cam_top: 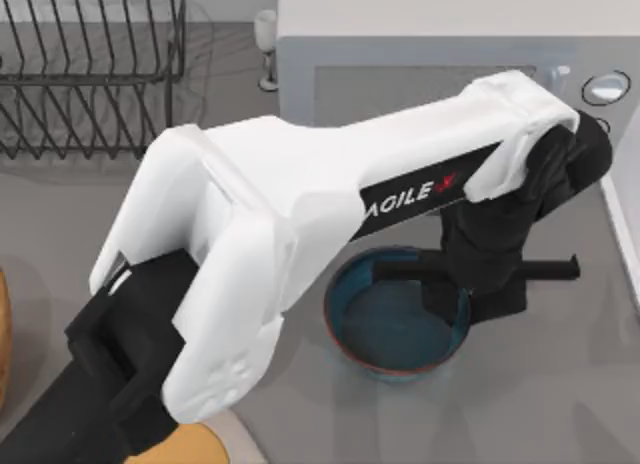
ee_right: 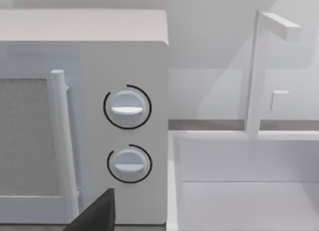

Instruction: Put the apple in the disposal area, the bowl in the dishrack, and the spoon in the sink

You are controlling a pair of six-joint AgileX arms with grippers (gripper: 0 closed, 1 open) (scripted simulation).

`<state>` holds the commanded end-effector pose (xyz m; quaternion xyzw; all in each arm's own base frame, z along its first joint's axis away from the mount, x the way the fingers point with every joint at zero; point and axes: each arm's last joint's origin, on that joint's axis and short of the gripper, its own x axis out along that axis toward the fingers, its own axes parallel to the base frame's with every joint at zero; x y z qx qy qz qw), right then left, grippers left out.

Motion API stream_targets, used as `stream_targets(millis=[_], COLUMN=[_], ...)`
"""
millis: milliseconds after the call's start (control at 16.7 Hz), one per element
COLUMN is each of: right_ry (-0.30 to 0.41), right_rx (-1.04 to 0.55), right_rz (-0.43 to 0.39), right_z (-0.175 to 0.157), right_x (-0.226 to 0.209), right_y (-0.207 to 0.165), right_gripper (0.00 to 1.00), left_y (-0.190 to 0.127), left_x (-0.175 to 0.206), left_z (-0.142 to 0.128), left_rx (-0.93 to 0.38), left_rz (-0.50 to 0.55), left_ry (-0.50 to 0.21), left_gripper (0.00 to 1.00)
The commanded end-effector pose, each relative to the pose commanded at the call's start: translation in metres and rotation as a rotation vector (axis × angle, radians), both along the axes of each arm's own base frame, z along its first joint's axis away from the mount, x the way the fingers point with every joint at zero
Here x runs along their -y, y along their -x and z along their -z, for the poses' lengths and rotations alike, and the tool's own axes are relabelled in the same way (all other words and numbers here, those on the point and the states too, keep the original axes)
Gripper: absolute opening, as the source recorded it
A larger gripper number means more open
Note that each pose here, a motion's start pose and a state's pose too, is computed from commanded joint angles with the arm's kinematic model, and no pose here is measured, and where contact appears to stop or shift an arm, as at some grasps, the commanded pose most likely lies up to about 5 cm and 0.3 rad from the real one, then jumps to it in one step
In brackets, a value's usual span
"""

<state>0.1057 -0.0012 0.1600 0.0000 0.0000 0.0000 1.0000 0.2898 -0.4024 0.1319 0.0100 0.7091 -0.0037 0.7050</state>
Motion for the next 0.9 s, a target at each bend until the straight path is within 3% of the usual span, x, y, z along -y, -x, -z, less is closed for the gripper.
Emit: stream_targets(millis=[180,660,900], right_ry=[0.000,0.000,0.000], right_rx=[0.000,0.000,0.000], right_rz=[0.000,0.000,0.000], right_z=[0.000,0.000,0.000], right_x=[0.000,0.000,0.000], right_y=[0.000,0.000,0.000], right_gripper=[1.00,1.00,1.00], left_y=[-0.002,0.001,0.003], left_x=[0.004,-0.001,-0.005], left_z=[-0.015,-0.085,-0.096], left_rx=[-0.008,0.006,0.009], left_rz=[-0.003,-0.001,0.000], left_ry=[-0.011,0.010,0.014], left_gripper=[0.00,0.00,0.00])
